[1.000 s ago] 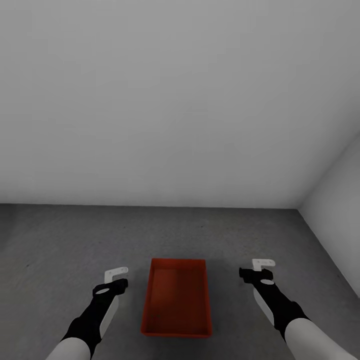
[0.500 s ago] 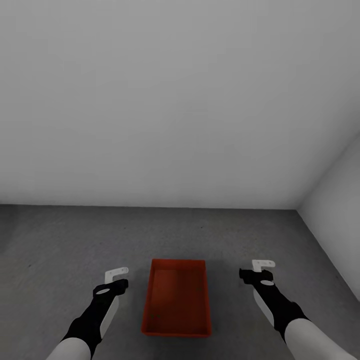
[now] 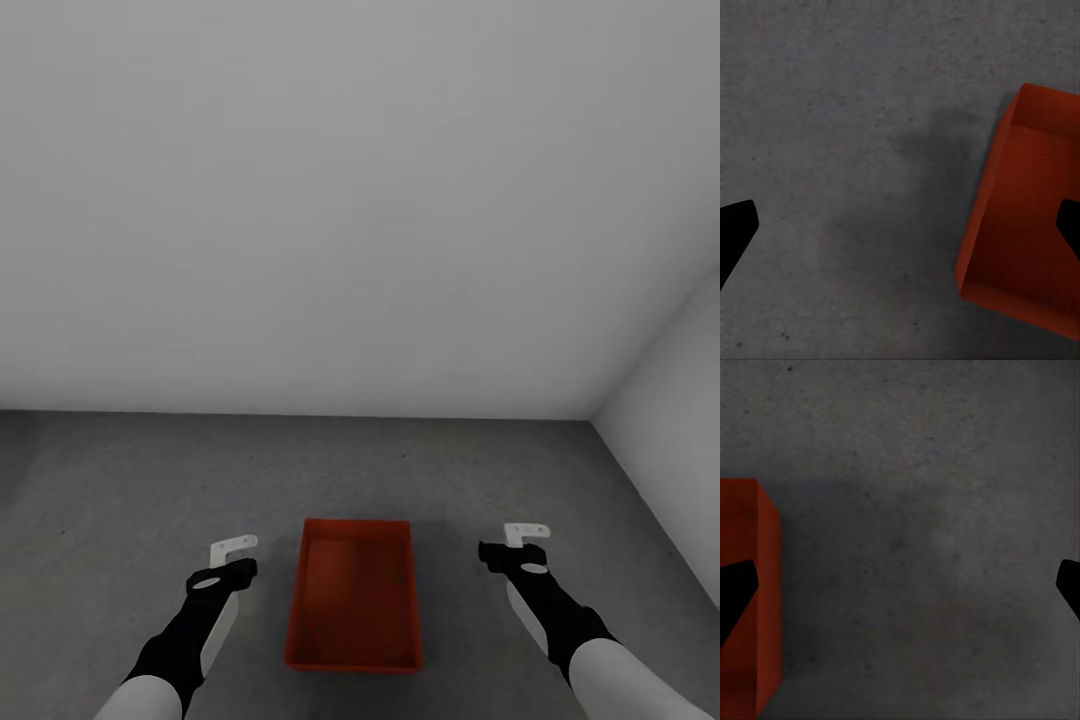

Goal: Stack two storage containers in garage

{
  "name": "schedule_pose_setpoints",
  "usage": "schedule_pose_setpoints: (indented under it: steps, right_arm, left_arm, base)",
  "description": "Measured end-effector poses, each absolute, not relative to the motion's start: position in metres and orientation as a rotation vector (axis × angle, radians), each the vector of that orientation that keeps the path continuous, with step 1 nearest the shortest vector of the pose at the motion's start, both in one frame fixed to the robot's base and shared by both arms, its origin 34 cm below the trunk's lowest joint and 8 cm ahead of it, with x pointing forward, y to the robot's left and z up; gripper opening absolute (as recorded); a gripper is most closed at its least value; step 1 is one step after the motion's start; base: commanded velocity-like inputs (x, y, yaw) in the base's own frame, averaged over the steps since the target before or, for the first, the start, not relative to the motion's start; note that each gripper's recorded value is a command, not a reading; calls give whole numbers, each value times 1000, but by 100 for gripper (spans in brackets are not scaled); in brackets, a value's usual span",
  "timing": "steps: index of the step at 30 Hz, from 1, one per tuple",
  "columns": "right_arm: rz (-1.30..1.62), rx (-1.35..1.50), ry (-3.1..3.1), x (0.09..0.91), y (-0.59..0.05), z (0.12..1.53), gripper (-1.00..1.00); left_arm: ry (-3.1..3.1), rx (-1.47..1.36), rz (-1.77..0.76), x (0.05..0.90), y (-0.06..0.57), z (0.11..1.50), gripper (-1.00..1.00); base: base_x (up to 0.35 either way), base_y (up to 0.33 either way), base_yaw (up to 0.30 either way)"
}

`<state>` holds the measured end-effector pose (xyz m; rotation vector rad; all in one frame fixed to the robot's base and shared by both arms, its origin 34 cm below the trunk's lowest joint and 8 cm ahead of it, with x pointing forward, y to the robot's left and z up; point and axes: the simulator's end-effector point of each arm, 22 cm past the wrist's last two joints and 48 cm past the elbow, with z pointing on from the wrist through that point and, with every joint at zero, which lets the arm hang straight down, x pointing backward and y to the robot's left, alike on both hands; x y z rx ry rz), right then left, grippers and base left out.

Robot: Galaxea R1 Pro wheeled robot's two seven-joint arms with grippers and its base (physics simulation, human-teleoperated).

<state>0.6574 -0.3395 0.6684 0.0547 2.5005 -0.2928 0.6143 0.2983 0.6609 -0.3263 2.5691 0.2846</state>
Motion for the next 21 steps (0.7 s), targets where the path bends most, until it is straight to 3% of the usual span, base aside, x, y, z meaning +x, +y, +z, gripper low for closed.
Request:
schedule_pose_setpoints:
  steps: [21]
  right_arm:
    - [-293, 56, 2503, 650, -339, 689, 100]
  left_arm:
    - [2573, -328, 285, 607, 299, 681, 100]
  base:
    - [0, 0, 0]
